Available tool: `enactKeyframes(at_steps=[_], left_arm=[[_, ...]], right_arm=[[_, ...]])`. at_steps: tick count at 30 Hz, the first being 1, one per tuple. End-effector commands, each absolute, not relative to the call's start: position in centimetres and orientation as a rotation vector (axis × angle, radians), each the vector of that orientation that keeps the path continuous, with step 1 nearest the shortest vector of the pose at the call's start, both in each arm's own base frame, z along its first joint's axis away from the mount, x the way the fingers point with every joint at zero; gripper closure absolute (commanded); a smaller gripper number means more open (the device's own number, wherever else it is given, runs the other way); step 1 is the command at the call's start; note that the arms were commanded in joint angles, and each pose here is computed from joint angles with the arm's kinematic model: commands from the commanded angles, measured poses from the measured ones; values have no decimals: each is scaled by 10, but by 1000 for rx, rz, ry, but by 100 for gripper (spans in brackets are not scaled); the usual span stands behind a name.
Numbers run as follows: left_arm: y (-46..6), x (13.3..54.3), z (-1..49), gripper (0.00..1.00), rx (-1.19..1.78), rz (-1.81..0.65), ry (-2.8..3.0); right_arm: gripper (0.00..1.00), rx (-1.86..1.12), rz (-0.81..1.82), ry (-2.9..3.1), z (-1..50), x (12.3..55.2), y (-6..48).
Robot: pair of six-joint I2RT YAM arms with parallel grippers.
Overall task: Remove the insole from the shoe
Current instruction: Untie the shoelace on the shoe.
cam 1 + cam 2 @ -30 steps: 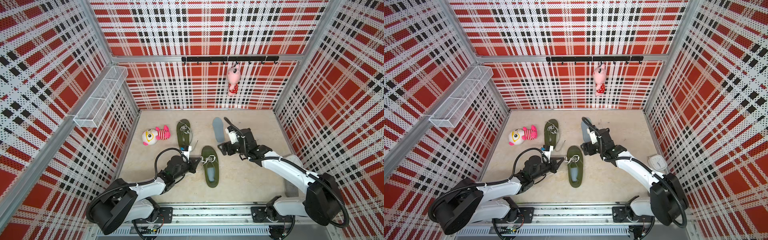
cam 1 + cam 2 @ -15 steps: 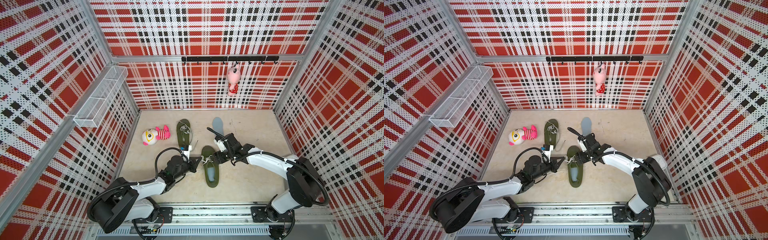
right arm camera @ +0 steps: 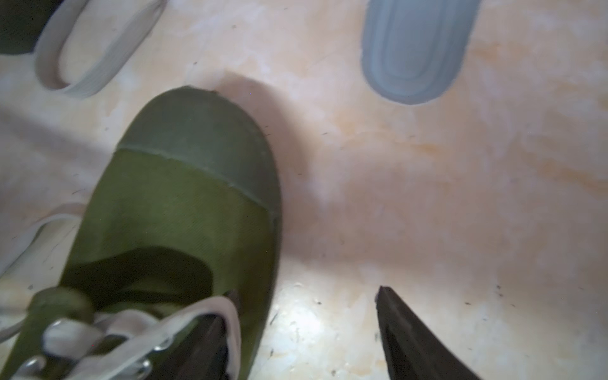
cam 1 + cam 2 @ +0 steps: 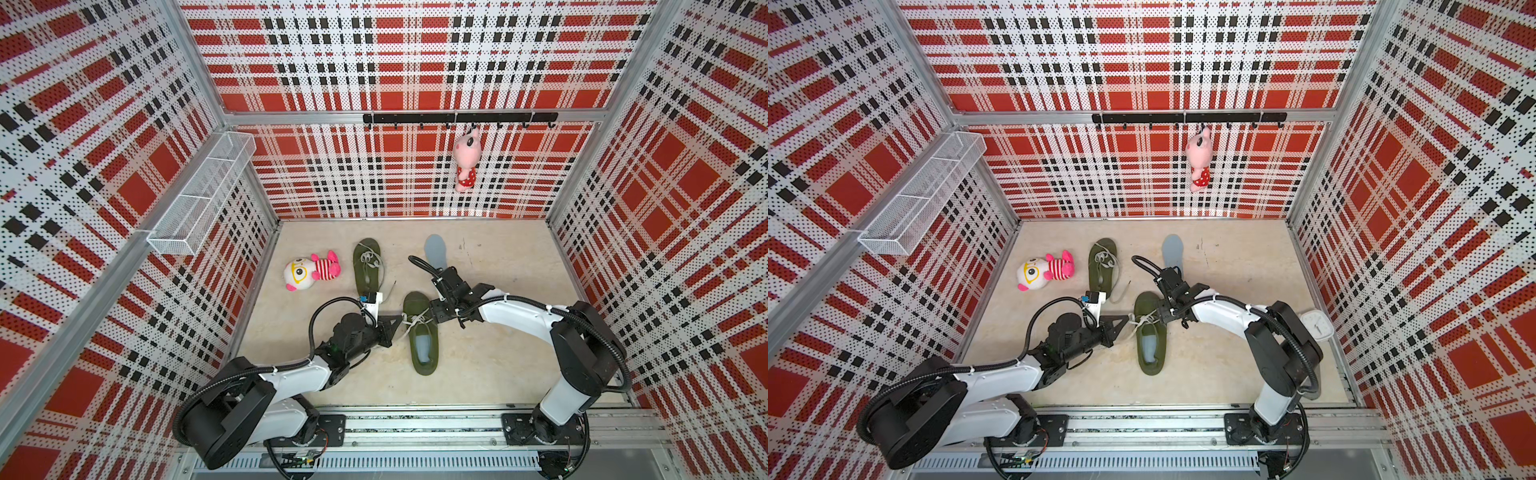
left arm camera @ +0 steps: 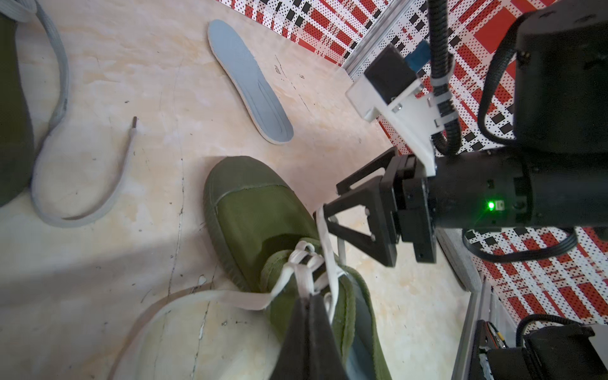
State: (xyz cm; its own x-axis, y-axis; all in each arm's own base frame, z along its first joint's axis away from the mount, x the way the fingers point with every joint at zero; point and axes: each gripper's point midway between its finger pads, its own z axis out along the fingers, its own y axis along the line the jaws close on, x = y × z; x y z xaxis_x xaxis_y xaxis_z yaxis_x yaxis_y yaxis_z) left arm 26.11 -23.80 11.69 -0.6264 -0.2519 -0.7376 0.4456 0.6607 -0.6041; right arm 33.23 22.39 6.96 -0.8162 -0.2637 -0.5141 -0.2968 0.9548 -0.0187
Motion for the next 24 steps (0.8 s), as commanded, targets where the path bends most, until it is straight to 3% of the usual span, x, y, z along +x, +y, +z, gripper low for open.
enactKeyframes(at_steps=[1, 8, 16, 24], left_arm=[[-226, 265, 121, 100, 101, -998, 1979], [-214, 264, 115, 100, 72, -984, 1989], [-219, 263, 116, 100, 107, -1005, 1990], [-207, 268, 141, 59, 83, -1013, 1908]], right_arm=[[33, -183, -143, 2467, 97, 351, 169], [32, 60, -398, 2450, 101, 340, 73], [29, 224, -366, 2457, 104, 324, 19], [22, 2, 219, 2391, 140, 328, 101]])
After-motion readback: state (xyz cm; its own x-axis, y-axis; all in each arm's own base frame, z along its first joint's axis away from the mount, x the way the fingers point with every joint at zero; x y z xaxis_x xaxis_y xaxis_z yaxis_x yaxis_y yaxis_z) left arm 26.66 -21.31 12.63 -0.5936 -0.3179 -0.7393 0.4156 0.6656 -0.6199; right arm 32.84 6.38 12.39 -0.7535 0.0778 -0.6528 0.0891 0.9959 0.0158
